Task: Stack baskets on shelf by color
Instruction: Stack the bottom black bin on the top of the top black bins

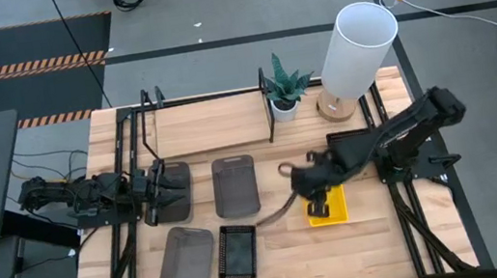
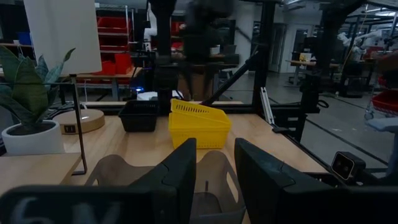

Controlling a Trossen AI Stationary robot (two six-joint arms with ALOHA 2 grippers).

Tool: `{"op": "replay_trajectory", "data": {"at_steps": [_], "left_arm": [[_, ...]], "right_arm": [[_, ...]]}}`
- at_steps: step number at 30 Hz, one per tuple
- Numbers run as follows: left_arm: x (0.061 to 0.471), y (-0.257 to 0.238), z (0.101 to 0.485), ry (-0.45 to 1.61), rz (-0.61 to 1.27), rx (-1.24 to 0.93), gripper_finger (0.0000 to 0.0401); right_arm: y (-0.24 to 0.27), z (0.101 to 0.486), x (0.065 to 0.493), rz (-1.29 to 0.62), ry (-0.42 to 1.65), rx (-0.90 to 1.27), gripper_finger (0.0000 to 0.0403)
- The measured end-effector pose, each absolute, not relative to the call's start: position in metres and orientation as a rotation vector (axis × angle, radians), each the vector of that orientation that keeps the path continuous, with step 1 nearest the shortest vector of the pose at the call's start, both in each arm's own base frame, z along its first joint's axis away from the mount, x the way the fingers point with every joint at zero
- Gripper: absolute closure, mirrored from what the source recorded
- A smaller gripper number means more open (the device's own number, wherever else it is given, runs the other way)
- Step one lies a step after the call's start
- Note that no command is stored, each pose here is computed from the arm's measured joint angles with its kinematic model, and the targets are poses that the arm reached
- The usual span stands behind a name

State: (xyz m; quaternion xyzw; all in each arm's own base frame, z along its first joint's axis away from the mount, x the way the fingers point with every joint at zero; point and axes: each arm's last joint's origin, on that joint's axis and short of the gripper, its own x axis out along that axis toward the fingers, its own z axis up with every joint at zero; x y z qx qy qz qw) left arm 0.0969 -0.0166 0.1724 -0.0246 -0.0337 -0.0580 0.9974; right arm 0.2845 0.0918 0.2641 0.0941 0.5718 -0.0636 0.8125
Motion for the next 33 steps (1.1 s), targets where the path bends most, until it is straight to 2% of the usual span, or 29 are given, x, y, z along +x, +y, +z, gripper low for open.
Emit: {"op": "replay_trajectory", "data": {"at_steps": [8,14,33], "left_arm": [[0.097,-0.017,0.172,-0.067,-0.116,-0.049,0.0284],[0.097,-0.017,0.172,-0.067,-0.116,-0.049,0.0284],[0.097,-0.017,0.172,-0.068,-0.116,-0.049,0.0284]], "right_arm": [[0.168,0.262,0.339,-0.067,1.178,0.122,0.0284],[0.204,0.264,0.377,0.001,1.132,0.092,0.0284],[0.243,0.263,0.432,0.100,1.101,0.054,0.0284]]}}
